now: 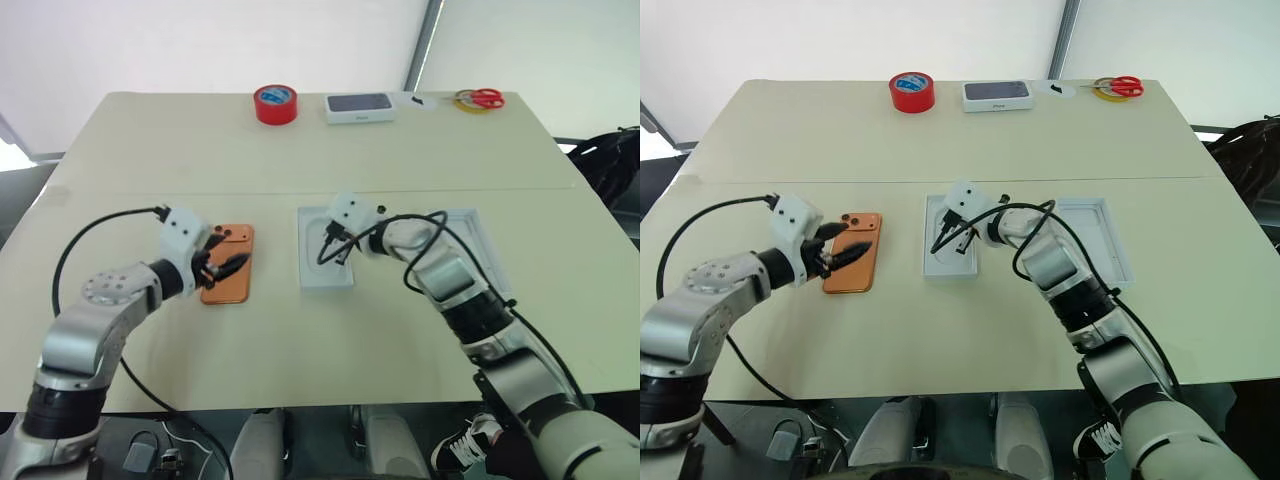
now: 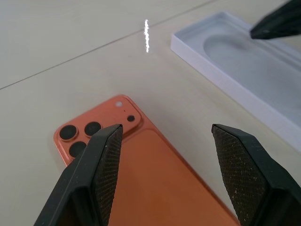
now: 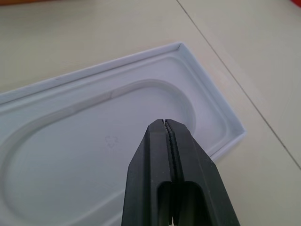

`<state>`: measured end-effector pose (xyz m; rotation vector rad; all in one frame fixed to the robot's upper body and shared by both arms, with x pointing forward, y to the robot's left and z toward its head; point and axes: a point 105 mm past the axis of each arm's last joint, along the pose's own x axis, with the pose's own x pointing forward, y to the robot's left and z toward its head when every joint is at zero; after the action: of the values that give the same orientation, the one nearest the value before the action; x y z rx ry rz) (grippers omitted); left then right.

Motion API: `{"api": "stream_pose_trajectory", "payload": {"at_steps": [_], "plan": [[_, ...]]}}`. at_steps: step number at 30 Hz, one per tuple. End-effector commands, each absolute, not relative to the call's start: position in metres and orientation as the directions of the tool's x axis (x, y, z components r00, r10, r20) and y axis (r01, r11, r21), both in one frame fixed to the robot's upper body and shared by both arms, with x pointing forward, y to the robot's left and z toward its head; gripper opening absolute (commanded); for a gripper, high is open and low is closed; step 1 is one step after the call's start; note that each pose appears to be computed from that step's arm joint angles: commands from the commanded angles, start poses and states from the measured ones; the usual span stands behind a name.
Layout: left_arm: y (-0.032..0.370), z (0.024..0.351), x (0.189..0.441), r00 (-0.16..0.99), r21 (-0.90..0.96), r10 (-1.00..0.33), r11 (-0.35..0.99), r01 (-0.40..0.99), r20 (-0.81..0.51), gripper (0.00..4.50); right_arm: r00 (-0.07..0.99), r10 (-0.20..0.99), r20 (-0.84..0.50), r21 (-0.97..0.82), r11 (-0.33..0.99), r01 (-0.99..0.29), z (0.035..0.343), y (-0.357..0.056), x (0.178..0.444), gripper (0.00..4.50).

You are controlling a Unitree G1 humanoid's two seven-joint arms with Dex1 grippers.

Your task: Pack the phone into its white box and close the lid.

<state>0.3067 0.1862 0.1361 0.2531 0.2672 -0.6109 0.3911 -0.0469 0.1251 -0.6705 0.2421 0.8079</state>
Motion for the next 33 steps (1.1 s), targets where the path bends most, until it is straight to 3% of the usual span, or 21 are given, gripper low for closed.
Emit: {"api": "stream_pose_trajectory", "payload": {"at_steps": [1,7,11,13,17,22,27,33], "plan": [[0.181,0.142,0.296,0.766,0.205,-0.570,0.745,0.634,-0.296,3.16,0.684,0.585,-0.436,-0.504,0.471,-0.724,0.127,-0.036,0.397,0.03],[0.185,0.137,0.289,0.776,0.196,-0.557,0.760,0.620,-0.295,3.16,0.662,0.576,-0.479,-0.532,0.409,-0.741,0.113,-0.033,0.394,0.03],[0.197,0.140,0.292,0.830,0.151,-0.490,0.829,0.538,-0.268,3.16,0.659,0.650,-0.378,-0.539,0.425,-0.728,0.140,-0.020,0.391,0.03],[0.212,0.138,0.296,0.860,0.015,-0.428,0.894,0.449,-0.277,3.16,0.630,0.704,-0.329,-0.502,0.435,-0.748,0.155,-0.009,0.382,0.03],[0.240,0.134,0.302,0.903,-0.115,-0.293,0.956,0.270,-0.315,4.46,0.561,0.775,-0.291,-0.453,0.404,-0.794,0.170,0.020,0.358,0.00],[0.251,0.129,0.306,0.896,-0.203,-0.228,0.966,0.159,-0.381,4.46,0.484,0.803,-0.348,-0.426,0.324,-0.845,0.159,0.048,0.336,0.00],[0.236,0.122,0.309,0.850,-0.303,-0.292,0.939,0.165,-0.439,4.46,0.476,0.734,-0.484,-0.472,0.238,-0.849,0.130,0.064,0.335,0.00],[0.207,0.113,0.306,0.780,-0.398,-0.396,0.894,0.206,-0.485,4.46,0.475,0.687,-0.550,-0.512,0.172,-0.841,0.114,0.072,0.338,0.00]]}}
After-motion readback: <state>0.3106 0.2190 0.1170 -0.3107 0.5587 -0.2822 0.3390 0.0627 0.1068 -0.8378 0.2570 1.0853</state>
